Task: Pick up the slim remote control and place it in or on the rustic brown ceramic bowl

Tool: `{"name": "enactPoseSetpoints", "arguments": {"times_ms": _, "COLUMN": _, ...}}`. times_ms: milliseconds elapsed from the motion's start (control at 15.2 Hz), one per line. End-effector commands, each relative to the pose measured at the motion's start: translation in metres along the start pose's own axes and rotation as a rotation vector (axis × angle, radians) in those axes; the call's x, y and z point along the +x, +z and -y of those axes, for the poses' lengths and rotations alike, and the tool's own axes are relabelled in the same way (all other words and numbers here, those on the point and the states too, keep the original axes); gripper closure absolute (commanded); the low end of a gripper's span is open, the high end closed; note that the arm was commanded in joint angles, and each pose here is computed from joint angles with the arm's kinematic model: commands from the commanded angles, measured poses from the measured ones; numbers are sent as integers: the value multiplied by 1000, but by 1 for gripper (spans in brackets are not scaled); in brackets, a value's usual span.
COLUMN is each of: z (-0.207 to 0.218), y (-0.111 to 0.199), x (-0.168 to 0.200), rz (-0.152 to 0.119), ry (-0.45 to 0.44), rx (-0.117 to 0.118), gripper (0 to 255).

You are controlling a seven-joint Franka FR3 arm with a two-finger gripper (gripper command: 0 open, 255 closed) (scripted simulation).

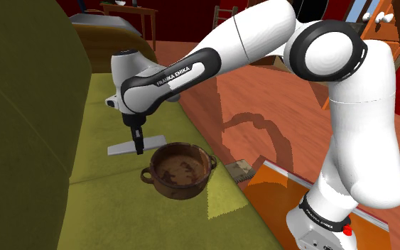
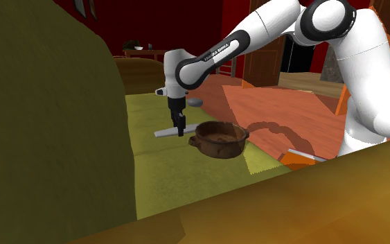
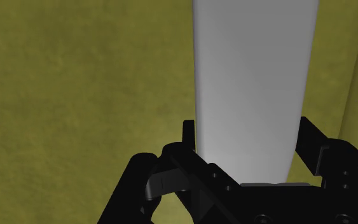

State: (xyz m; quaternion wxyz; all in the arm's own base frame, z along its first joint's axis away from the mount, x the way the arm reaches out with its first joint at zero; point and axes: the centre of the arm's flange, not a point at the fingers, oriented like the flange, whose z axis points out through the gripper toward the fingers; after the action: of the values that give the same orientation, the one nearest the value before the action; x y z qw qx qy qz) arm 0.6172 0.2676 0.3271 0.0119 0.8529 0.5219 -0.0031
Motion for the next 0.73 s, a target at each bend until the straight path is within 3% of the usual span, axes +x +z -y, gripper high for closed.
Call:
{"name": "enactPoseSetpoints", "arguments": {"times_ms": 0, "z": 0, "y": 0, "x": 0, "rz": 0, "ry": 0, "rx": 0, "gripper": 255}}
{"name": "enactPoseSetpoints", "arguments": {"times_ms": 660, "z": -1, "y": -42, "x": -1, "rz": 0, "ry": 0, "rx": 0, "gripper": 255}}
